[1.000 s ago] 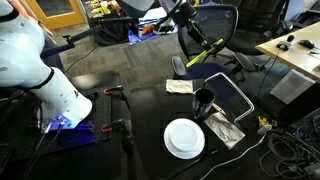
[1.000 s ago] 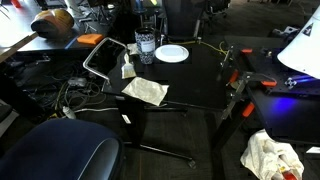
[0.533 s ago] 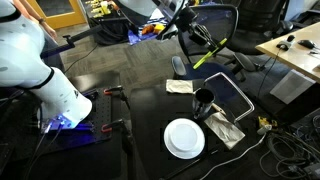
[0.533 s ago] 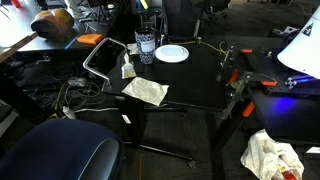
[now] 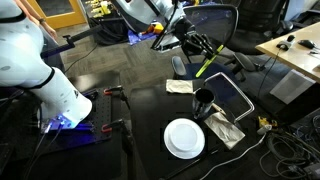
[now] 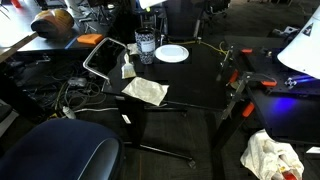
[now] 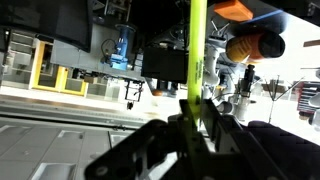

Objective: Put the yellow pen in the mug

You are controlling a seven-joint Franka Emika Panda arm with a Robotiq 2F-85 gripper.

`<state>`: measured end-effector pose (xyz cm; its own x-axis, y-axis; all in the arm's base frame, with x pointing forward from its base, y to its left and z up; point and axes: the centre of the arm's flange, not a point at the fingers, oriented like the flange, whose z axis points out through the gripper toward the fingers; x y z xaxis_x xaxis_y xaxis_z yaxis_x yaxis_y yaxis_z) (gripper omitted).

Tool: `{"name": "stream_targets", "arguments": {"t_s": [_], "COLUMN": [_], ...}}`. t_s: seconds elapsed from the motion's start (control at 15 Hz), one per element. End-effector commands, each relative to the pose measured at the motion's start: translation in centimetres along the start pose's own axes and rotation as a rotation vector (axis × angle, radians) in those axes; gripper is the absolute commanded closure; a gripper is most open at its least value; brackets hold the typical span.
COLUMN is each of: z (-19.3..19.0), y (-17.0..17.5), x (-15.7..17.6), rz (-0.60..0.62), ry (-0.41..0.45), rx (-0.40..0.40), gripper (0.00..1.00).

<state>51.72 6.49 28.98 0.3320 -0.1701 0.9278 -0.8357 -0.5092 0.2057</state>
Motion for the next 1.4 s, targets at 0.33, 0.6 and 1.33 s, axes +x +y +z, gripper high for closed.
{"name": "stream_targets", "arguments": {"t_s": [0.33, 0.6, 1.33], "z": [0.7, 1.1, 4.2], "y": [-1.8, -2.4, -3.8], "x": [-2.9, -4.5, -6.7], "rz": [0.103, 0.119, 0.186], "ry": [0.062, 0.065, 0.103], "rx": [-0.13, -0.145, -0.172], "gripper": [0.95, 0.95, 0.95]}}
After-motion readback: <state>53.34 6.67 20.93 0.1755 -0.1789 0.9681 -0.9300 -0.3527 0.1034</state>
